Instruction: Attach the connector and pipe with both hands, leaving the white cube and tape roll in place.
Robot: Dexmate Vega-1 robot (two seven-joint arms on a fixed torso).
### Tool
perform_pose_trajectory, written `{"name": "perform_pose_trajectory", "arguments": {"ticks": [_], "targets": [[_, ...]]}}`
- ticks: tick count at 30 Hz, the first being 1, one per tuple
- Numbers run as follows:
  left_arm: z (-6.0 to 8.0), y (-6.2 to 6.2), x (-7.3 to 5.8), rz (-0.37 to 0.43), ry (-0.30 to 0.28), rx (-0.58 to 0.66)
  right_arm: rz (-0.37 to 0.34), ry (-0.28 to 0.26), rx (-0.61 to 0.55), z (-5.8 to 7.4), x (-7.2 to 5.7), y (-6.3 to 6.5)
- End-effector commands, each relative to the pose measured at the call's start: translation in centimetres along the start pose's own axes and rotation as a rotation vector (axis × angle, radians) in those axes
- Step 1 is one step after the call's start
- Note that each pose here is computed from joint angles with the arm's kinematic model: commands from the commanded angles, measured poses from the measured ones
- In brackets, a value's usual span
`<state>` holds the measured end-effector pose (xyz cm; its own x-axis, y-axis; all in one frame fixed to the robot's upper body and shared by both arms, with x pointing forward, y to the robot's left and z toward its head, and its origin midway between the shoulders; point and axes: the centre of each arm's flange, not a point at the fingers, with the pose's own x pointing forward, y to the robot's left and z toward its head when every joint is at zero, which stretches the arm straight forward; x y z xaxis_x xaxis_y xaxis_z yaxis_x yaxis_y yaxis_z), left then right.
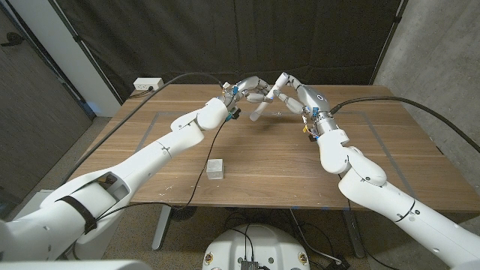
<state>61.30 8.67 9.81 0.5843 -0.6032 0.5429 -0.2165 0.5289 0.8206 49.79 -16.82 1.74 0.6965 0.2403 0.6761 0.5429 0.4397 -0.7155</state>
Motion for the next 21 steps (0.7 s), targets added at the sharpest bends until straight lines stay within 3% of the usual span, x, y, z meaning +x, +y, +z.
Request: {"name": "perform_pose_trajectory", "arguments": {"ticks": [1, 21], "targets": [[0.02, -0.45, -0.21, -0.013, -0.005, 0.001, -0.069, -0.01, 0.012, 0.11, -0.39, -1.05], [0.08, -0.38, -1.1, -0.015, 0.008, 0.026, -0.128, -0.007, 0.071, -0.51, -0.79, -2.01]]}}
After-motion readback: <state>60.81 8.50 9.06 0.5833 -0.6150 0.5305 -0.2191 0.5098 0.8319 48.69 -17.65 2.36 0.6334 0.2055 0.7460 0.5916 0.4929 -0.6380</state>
